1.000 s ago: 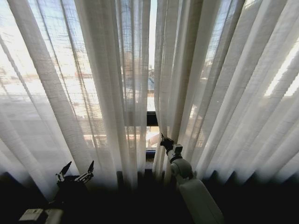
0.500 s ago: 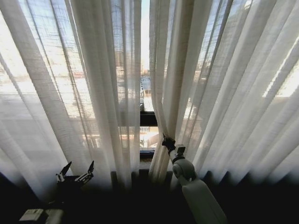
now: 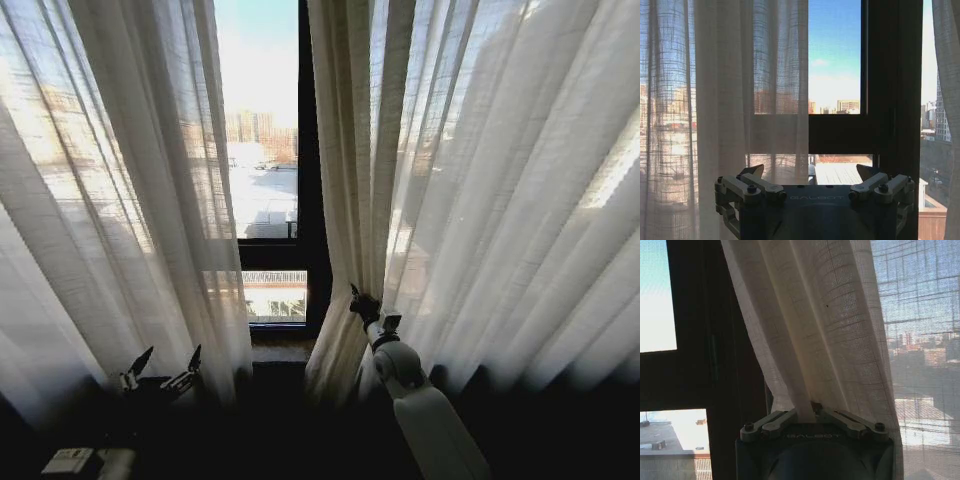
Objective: Open the curtains by pulling them apart, changing their state from closed to fully open.
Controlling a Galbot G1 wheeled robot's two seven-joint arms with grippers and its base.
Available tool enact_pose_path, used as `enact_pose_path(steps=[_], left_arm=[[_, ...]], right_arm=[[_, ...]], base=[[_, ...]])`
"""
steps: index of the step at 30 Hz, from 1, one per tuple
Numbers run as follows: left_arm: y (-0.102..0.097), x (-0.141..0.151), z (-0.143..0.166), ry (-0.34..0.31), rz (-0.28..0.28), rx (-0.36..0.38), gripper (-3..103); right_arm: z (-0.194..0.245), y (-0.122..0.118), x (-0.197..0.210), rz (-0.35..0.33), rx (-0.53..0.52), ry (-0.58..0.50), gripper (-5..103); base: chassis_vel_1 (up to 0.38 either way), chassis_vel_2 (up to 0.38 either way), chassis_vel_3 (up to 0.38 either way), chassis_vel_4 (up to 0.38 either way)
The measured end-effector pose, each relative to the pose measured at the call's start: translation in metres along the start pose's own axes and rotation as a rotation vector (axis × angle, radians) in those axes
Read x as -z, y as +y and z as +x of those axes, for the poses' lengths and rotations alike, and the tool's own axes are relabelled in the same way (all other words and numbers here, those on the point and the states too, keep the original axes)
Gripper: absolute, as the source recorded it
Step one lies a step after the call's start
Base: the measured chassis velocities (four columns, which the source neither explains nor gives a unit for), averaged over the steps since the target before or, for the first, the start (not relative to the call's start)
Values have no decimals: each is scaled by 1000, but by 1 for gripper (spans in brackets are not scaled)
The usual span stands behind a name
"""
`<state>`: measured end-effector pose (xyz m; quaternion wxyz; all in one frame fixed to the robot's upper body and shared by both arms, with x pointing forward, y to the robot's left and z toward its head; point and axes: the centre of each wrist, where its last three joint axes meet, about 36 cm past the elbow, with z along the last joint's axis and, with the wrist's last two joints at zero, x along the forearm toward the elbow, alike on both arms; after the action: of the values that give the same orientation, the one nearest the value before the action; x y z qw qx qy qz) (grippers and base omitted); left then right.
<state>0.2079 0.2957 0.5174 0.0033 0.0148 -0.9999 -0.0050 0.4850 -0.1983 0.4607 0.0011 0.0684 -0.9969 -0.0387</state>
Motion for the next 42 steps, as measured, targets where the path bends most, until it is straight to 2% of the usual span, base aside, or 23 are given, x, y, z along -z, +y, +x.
enact_pose_path(steps=[42], left_arm=[[-2,-1,1,-13,7,3,100]], right_arm=[[3,-15,0,2,-34,2,0]], base=[[-353,-357,354,352]])
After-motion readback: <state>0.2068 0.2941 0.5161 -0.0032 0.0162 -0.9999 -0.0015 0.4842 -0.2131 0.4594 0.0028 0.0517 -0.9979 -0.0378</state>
